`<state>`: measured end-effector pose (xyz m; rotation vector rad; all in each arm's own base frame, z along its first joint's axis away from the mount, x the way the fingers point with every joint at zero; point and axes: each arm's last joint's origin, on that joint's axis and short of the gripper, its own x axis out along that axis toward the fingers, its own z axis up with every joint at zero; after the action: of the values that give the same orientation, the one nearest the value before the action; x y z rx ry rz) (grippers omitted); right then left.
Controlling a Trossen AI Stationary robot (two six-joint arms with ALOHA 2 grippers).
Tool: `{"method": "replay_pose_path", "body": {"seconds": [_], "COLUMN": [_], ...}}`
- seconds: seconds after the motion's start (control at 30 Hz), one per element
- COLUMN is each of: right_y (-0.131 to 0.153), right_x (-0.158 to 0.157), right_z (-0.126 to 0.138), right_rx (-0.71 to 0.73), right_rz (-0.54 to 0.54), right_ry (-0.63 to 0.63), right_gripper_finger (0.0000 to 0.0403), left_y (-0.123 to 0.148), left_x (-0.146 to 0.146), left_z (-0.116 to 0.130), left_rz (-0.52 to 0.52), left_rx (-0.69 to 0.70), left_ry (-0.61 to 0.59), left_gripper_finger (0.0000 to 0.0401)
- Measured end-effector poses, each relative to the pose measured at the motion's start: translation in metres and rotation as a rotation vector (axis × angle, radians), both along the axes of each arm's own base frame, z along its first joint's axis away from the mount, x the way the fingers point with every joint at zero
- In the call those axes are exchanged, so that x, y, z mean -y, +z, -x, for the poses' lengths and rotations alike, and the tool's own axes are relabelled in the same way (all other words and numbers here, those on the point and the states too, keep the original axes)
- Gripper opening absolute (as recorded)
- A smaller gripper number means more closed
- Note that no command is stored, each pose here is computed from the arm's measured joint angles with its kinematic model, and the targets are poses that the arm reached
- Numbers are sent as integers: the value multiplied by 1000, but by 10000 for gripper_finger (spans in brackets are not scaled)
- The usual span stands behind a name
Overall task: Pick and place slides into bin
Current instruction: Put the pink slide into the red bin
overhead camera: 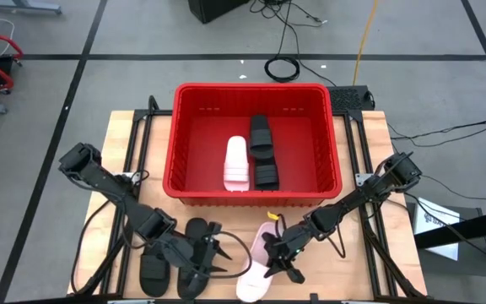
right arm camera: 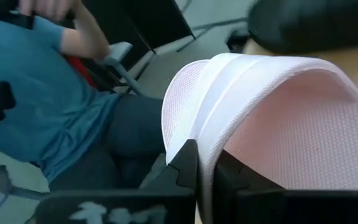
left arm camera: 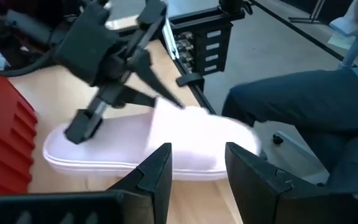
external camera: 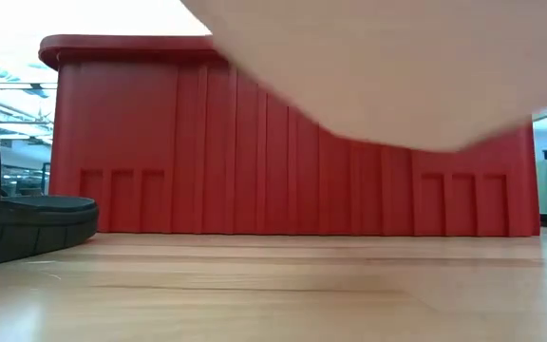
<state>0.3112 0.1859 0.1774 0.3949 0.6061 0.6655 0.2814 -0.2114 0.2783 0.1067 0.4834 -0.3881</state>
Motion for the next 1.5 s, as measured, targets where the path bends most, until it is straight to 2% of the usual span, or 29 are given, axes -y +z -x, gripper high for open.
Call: {"method": "replay_pose_path", "body": {"seconds": [0.3,0.57,0.73,0.93,1.13,1.33,1.5], "right_y": [28,63,89,118,136,148,158], "right_x": [-9,-2,11,33,49,73,101], "right_z": [-15,-28,-20,4,23,28,29], "right_rx": [35,95,164,184,204,204,222], "right_rz": [77,167,200,373,527,564,600], "right_ry": [80,100,93,-30,-136,-212,-282], "right_gripper_finger": [5,6,6,6,6,6,6], "left_y": [4,35,46,39,40,52,50], "left_x": [-4,-18,-25,-29,-43,-71,-95], "left_z": [-4,13,27,31,30,28,23], "left_rz": [-25,-16,-47,-127,-213,-224,-300], "left_rx": [52,129,140,82,93,102,56], "left_ry": [15,78,159,228,328,404,451], "left_gripper_finger": [145,145,145,145,145,145,145]}}
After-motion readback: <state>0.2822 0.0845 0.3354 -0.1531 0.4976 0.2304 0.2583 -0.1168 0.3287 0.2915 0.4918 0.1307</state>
